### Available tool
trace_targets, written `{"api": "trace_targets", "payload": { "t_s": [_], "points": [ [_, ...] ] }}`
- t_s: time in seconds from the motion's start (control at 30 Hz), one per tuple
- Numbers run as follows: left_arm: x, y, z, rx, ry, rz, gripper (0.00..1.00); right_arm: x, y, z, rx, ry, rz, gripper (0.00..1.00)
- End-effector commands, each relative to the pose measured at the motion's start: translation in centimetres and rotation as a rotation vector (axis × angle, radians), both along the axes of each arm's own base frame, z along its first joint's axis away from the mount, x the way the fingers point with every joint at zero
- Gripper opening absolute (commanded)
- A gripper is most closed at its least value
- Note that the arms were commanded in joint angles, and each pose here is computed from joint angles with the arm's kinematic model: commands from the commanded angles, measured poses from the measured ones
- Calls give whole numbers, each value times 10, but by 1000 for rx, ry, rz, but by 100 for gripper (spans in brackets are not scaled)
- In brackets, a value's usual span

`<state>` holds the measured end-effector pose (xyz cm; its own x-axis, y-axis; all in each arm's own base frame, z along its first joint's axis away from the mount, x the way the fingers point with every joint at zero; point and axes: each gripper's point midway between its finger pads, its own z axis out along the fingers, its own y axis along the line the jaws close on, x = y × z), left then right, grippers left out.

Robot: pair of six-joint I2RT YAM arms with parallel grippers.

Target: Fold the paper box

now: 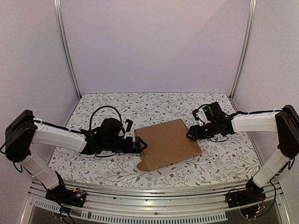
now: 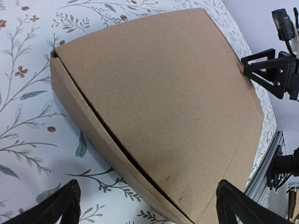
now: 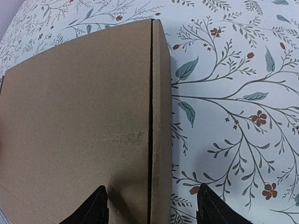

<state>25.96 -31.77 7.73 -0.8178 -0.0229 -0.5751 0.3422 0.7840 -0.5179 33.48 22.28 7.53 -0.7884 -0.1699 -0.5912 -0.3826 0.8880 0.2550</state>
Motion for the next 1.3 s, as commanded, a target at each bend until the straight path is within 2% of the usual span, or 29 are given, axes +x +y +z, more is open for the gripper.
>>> {"api": "trace_targets", "payload": {
  "t_s": [0.0,0.73,0.93,1.03,1.13,1.27],
  "points": [
    [-2,-6,-4,-76,58,-19,99,0,10,0,52,64,18,62],
    [3,31,-20,-104,103,77,100,35,15,-12,147,125,-32,25],
    [5,36,-22,-151,118,103,99,30,15,-18,150,143,-30,6],
    [8,34,-18,-200,122,103,100,25,13,-21,149,154,-30,0],
    [9,28,-11,-274,120,89,100,19,10,-25,145,163,-30,0],
    [13,24,-12,-298,135,87,99,15,6,-30,128,167,-33,0]
  ]
}}
